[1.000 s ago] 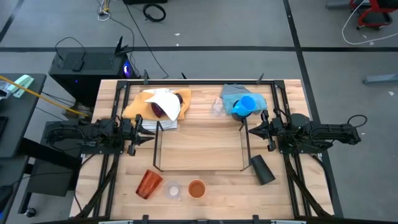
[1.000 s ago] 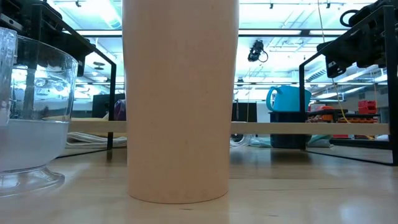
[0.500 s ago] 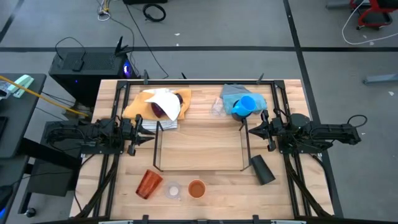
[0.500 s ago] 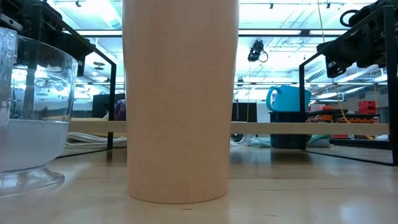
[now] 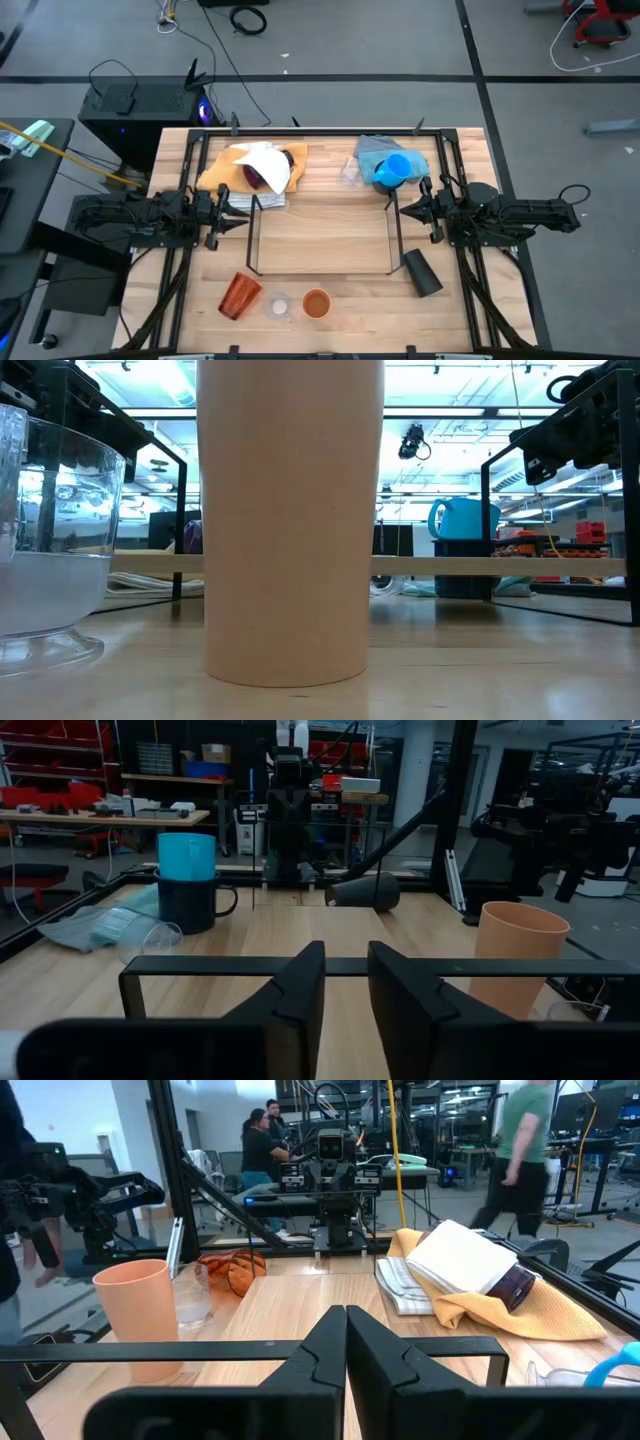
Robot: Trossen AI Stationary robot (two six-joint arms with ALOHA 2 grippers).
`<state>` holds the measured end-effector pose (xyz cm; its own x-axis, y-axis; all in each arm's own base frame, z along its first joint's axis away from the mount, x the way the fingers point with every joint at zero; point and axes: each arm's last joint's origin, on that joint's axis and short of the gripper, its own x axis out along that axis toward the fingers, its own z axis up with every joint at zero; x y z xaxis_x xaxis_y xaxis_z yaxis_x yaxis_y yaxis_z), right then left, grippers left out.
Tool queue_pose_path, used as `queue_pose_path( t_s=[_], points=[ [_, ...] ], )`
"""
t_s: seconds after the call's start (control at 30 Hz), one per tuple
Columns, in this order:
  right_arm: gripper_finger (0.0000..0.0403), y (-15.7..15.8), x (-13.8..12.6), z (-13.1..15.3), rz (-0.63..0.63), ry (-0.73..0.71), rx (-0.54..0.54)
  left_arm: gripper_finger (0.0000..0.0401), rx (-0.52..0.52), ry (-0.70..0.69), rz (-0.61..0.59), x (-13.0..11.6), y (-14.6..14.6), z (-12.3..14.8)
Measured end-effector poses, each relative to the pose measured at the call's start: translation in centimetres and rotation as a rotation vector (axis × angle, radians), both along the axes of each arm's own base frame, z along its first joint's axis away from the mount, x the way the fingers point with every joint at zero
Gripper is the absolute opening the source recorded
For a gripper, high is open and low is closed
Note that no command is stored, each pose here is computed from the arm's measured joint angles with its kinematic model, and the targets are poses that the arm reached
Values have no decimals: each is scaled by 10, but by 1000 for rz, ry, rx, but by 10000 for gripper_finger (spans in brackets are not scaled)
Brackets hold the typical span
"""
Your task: Stack small to large cups/mugs on shelf
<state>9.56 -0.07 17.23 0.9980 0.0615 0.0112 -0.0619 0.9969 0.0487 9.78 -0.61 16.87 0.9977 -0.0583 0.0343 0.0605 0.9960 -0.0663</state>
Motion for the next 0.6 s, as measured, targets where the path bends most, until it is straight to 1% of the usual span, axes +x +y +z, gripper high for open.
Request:
queue_pose_path(
  t_s=[0.23, 0.6],
  points=[
    [16, 0, 0, 0, 0, 0, 0, 80, 0, 0, 0, 0, 0, 0],
    [16, 0, 0, 0, 0, 0, 0, 89, 0, 0, 0, 0, 0, 0]
  ],
)
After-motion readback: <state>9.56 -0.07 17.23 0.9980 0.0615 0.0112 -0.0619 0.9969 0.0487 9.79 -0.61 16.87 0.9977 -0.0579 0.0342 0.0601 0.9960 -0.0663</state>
